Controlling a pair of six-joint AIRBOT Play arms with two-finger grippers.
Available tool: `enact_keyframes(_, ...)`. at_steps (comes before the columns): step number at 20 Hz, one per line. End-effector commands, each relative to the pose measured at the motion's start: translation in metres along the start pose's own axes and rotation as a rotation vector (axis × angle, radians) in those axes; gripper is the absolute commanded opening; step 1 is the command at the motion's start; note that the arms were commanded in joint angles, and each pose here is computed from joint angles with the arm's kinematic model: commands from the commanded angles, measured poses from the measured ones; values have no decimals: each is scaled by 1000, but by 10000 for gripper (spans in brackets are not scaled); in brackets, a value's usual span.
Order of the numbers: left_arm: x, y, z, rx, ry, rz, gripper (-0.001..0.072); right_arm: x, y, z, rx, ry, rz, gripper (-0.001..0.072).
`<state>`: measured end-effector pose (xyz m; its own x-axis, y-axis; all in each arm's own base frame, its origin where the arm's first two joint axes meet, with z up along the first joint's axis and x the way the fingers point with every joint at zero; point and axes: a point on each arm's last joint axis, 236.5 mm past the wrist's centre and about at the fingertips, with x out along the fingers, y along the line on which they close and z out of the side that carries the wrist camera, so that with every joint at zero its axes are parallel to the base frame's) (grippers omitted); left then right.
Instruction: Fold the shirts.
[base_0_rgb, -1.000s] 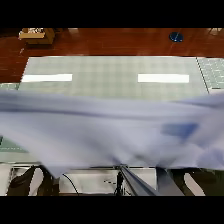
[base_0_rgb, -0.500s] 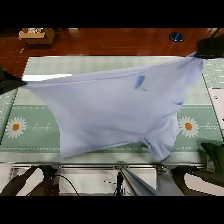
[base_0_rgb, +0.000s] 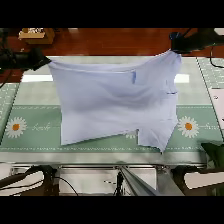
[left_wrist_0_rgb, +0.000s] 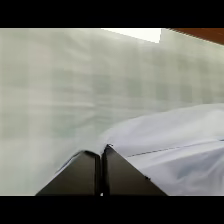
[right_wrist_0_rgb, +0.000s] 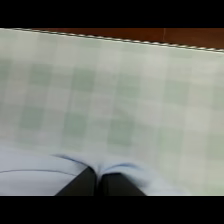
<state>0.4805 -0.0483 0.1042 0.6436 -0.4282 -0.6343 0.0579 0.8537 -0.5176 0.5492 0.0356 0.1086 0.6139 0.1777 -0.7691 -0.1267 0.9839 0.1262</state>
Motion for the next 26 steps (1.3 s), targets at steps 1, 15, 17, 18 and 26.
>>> enact_keyframes(1, 54, 35, -14, -46, 45, 40, 24, 55, -11, -9, 33, 10, -1, 26)
enact_keyframes(15, 54, 75, -125, -119, 552, 4, 25, 62, -48, -85, 113, 309, -71, 27)
enact_keyframes(17, 42, 67, -141, -138, 644, -26, 24, 45, -50, -107, 127, 413, -63, 26)
enact_keyframes(18, 42, 65, -145, -137, 661, -29, 24, 43, -48, -117, 128, 460, -56, 26)
enact_keyframes(26, 56, 67, -153, -149, 687, -6, 498, 60, -32, -146, 60, 577, -23, 302)
